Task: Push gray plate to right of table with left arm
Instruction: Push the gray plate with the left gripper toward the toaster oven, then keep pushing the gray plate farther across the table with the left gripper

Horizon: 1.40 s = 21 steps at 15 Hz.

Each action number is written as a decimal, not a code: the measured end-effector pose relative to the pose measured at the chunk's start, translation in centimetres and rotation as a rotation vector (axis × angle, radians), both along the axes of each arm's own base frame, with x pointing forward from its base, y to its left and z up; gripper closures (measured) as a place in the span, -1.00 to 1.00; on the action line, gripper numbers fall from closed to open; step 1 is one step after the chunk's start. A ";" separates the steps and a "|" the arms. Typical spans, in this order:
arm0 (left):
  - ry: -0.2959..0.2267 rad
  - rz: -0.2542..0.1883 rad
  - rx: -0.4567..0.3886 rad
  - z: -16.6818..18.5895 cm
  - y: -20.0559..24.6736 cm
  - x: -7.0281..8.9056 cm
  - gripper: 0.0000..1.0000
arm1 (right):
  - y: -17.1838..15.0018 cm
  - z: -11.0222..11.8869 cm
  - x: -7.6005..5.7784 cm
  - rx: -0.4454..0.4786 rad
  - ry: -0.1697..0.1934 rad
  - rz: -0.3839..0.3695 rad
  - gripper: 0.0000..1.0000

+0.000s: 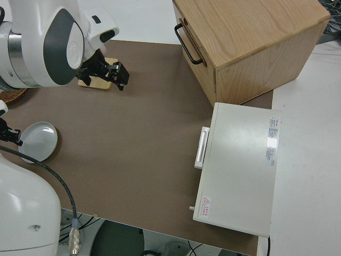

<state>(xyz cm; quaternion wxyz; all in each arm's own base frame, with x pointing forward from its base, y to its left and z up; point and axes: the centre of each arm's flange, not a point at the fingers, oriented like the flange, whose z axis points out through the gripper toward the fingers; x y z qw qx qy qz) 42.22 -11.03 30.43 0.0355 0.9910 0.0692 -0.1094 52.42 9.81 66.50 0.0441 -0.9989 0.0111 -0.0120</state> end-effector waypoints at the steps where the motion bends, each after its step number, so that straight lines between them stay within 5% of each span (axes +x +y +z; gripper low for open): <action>1: -0.001 0.004 0.003 0.0 -0.6 -0.1 0.94 | 0.0 0.0 0.0 0.000 0.000 0.000 -0.99; 21: -0.099 0.138 -0.016 0.0 -16.1 -4.1 0.94 | 0.0 0.0 0.0 0.000 0.000 0.000 -0.99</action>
